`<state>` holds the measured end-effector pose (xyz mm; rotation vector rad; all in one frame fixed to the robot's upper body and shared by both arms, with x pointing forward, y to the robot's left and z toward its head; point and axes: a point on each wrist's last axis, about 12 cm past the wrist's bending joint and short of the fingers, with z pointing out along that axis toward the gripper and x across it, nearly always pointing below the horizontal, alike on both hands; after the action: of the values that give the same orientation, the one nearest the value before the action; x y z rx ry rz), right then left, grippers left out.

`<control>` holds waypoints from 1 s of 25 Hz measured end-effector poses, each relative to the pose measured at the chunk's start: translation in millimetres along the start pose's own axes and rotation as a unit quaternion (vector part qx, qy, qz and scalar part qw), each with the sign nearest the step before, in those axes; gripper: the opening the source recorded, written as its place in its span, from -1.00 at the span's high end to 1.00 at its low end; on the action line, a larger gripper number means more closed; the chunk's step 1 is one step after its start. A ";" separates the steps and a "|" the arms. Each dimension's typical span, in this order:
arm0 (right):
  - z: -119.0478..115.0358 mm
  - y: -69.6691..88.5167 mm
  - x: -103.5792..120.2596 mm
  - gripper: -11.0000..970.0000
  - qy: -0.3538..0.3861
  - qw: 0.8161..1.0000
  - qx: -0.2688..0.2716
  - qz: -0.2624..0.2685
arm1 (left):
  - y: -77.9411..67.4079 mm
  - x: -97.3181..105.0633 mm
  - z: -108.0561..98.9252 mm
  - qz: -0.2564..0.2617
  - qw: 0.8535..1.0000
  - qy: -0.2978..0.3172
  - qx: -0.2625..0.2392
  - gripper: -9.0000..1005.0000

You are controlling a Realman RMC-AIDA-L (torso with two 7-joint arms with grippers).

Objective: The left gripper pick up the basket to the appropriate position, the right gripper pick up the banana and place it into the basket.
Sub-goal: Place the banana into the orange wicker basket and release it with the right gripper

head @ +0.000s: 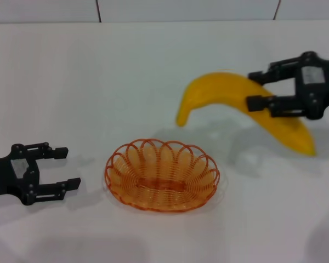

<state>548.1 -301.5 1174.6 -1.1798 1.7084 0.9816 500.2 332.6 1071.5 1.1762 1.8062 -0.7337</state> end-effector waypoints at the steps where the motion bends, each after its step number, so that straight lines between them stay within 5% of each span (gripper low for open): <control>1: 6.3 3.2 -1.2 -0.04 -0.011 1.000 -0.022 -0.001 | 0.1 -0.2 0.3 0.001 1.000 0.000 0.000 -0.52; 6: 41.5 8.6 8.6 -0.04 -0.038 0.996 -0.084 0.017 | -0.5 -0.8 5.8 -0.001 1.000 -0.006 0.007 -0.52; 12: 90.0 -1.1 22.3 -0.05 -0.004 0.995 -0.082 0.047 | -0.1 -1.5 8.5 -0.001 1.000 -0.005 0.013 -0.52; 25: 125.5 6.6 28.2 -0.07 0.027 0.992 -0.111 0.060 | 1.5 -4.8 11.2 0.004 1.000 -0.007 0.016 -0.52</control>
<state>559.5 -194.1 1104.4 -1.2659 1.7632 1.2503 506.3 322.1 1070.4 1.1944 1.7827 -0.7670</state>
